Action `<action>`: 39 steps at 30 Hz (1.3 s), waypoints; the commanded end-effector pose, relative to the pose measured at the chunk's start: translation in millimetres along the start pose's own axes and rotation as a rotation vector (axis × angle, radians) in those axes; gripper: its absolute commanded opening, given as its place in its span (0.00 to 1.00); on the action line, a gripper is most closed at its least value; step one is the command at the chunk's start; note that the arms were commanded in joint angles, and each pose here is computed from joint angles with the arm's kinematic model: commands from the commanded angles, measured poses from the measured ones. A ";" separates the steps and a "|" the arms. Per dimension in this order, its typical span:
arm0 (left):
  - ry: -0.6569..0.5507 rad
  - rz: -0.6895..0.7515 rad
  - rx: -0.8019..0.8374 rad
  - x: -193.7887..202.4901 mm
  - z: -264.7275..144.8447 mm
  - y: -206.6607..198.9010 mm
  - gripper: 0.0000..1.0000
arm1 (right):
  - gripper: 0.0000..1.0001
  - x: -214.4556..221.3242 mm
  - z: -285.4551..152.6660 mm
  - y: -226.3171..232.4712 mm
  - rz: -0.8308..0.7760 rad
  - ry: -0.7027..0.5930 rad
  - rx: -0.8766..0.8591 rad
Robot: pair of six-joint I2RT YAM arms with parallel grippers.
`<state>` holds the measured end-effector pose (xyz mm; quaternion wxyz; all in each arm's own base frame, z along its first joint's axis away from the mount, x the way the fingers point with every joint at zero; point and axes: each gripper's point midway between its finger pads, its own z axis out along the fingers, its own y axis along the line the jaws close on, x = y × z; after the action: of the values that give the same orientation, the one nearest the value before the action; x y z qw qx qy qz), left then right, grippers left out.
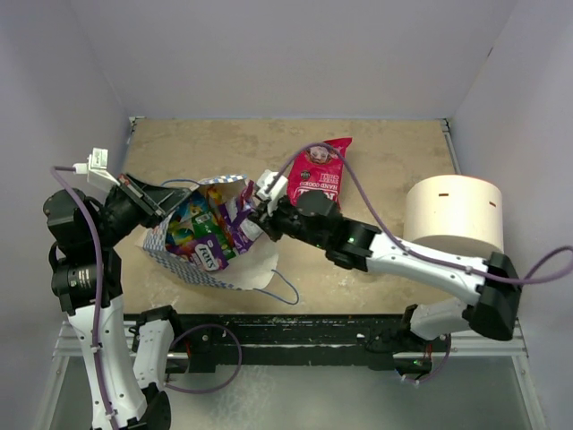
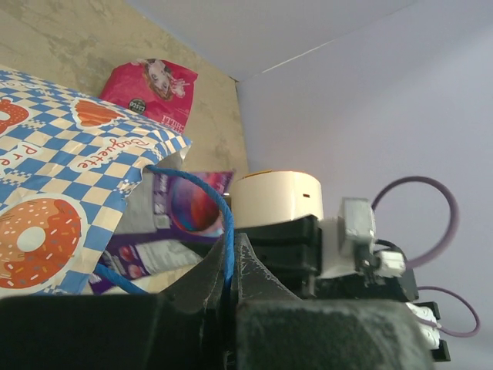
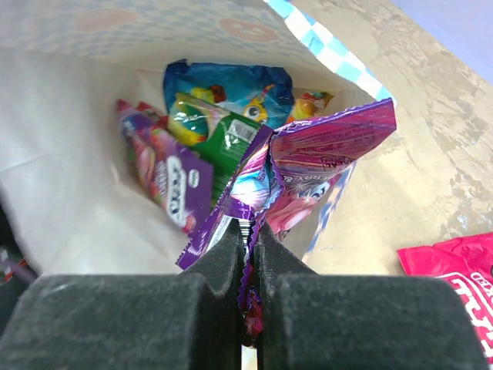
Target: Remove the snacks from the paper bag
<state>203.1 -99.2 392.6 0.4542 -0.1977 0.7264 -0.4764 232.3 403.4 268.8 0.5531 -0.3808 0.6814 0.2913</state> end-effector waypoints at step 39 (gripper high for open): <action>-0.038 0.026 0.002 -11.0 3.3 -1.5 0.00 | 0.00 52.5 -17.2 -360.5 0.470 -0.290 0.443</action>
<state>212.1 -93.3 380.1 0.4488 -0.2174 0.7310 -0.4658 505.1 176.3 175.3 0.5645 -0.0211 0.7888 0.2421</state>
